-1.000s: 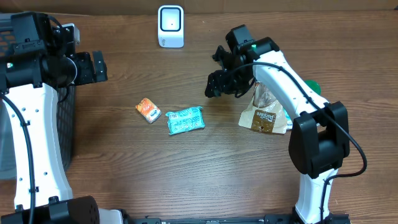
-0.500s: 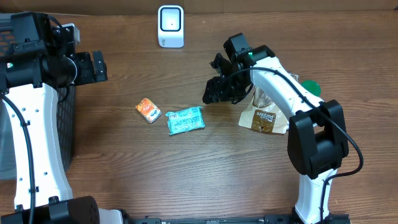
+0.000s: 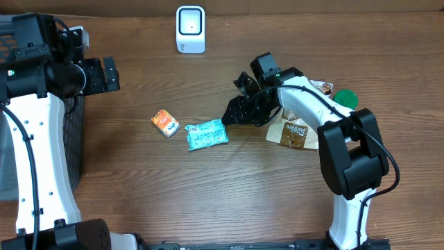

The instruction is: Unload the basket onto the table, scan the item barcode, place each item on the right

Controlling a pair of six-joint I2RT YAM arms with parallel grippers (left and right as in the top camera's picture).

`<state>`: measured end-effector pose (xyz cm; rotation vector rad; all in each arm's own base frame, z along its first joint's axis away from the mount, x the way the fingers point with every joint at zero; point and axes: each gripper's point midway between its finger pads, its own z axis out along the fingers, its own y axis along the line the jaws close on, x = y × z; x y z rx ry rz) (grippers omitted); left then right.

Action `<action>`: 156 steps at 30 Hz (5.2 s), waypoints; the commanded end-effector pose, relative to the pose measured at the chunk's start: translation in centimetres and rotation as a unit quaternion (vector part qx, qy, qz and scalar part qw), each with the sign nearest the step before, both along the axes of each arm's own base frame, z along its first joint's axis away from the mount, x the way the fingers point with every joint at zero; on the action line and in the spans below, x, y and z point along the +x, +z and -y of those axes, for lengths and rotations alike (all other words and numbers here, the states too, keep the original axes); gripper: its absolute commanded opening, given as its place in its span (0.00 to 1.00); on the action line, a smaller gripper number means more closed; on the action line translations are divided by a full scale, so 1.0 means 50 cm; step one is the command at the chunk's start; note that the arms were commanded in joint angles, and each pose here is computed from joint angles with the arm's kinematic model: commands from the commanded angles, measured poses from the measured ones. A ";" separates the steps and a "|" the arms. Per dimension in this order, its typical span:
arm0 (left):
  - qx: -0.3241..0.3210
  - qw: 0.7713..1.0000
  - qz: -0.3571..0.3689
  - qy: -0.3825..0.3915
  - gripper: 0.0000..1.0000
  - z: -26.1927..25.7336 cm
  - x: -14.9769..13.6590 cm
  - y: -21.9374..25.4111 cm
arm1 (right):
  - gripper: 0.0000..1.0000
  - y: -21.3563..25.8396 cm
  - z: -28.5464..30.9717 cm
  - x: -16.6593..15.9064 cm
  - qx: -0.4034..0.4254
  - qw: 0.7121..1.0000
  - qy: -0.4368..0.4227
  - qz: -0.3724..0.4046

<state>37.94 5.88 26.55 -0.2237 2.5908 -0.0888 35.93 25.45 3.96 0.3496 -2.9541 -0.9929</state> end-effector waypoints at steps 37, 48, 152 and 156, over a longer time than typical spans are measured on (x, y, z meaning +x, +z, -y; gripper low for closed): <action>0.009 1.000 0.013 -0.007 1.00 -0.002 0.005 0.019 | 0.06 -0.082 -0.096 -0.063 0.018 0.996 -0.062 -0.068; 0.009 1.000 0.013 -0.007 1.00 -0.002 0.005 0.019 | 0.04 0.060 -0.058 -0.016 0.127 0.990 -0.053 -0.036; 0.008 1.000 0.008 -0.007 1.00 -0.002 0.009 0.011 | 0.04 0.340 -0.137 0.587 -0.472 0.512 0.194 0.691; 0.008 1.000 0.007 -0.007 0.99 -0.002 0.009 0.011 | 0.04 0.341 -0.147 0.582 -0.469 0.512 0.196 0.693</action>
